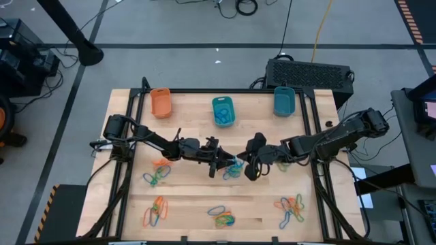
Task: Sort rubber bands into baskets
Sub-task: Put the blue rubber band into the light blue bin
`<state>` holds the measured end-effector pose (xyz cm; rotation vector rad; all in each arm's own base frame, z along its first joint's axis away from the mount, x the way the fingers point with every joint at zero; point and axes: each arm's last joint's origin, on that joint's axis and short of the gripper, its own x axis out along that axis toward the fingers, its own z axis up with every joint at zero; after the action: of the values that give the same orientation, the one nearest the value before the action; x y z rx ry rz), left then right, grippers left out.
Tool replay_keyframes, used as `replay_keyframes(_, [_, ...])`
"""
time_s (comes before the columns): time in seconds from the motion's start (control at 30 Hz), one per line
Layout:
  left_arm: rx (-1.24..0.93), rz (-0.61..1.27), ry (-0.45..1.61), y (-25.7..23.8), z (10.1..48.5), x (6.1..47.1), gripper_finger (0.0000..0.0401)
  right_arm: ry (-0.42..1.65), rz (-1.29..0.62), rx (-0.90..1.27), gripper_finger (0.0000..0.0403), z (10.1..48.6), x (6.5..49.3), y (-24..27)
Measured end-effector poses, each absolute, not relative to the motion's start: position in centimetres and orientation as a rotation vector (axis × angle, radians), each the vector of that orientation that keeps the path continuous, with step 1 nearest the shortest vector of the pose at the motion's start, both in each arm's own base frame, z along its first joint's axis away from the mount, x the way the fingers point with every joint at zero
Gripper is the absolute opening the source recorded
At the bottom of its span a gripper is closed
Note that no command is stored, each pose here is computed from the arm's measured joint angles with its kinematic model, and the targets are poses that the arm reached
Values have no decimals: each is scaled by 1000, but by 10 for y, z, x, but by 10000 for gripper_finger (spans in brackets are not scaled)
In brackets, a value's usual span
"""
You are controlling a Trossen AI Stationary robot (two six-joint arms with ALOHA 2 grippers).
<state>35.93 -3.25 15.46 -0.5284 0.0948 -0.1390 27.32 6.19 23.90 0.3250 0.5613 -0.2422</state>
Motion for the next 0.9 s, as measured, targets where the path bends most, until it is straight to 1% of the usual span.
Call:
replay_keyframes(0.43, [-457, -117, 62, -31, 157, 360, 145, 539, -260, 342, 0, 241, 276, 54])
replay_keyframes(0.57, [-433, -119, 61, -32, 157, 360, 136, 540, -257, 343, 0, 241, 276, 55])
replay_keyframes(0.7, [-430, -119, 61, -32, 157, 359, 101, 540, -256, 343, 0, 241, 276, 55])
replay_keyframes(0.87, [-406, -120, 60, -32, 157, 359, 22, 543, -249, 330, 0, 241, 276, 55])
replay_keyframes(0.9, [-403, -121, 60, -32, 157, 359, 12, 544, -248, 327, 0, 241, 276, 55])
